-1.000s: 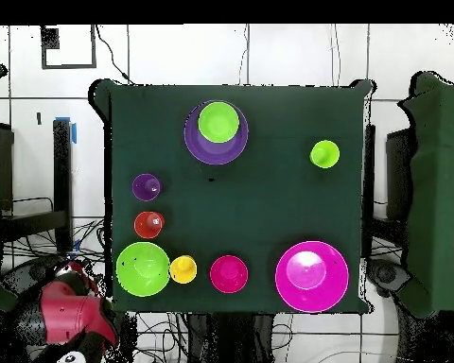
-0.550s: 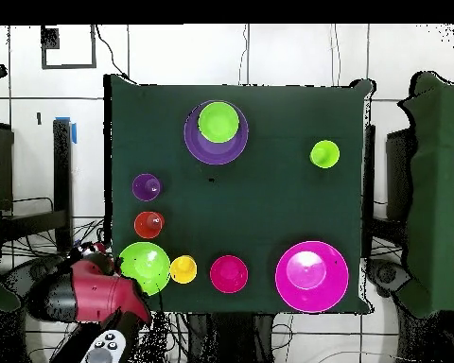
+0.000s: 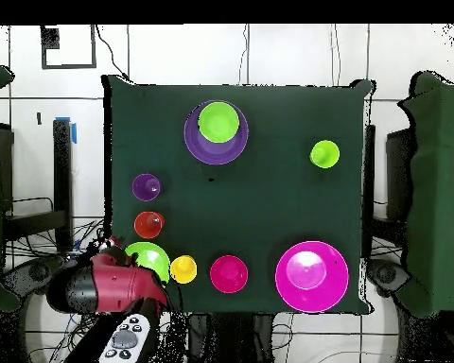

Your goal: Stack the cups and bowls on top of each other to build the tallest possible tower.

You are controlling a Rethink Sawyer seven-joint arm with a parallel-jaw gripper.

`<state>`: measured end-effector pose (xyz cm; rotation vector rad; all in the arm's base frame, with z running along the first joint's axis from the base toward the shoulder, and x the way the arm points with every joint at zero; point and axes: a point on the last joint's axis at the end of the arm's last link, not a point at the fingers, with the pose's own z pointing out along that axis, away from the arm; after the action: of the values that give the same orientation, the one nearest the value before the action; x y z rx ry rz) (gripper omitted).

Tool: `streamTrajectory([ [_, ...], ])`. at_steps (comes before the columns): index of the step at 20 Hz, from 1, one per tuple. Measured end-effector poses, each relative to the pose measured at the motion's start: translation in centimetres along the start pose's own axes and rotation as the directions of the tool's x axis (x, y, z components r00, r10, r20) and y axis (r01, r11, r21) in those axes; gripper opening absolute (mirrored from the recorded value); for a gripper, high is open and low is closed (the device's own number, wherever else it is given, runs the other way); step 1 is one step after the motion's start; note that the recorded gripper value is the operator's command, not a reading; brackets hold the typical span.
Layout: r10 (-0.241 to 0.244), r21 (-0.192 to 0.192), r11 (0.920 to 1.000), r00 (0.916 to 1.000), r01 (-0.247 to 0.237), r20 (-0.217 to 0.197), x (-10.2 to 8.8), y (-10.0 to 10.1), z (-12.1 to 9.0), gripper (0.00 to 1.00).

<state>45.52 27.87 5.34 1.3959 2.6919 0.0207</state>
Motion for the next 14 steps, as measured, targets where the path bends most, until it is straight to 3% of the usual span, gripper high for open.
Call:
streamTrajectory([
  [8, -0.062, -0.003, 0.9981, 0.9980, 0.062, 0.006, 1.0, -0.8, 1.6, 1.00],
  [14, -0.079, 0.000, 0.9969, 0.9968, 0.079, 0.015, 1.4, -1.5, 3.0, 1.00],
])
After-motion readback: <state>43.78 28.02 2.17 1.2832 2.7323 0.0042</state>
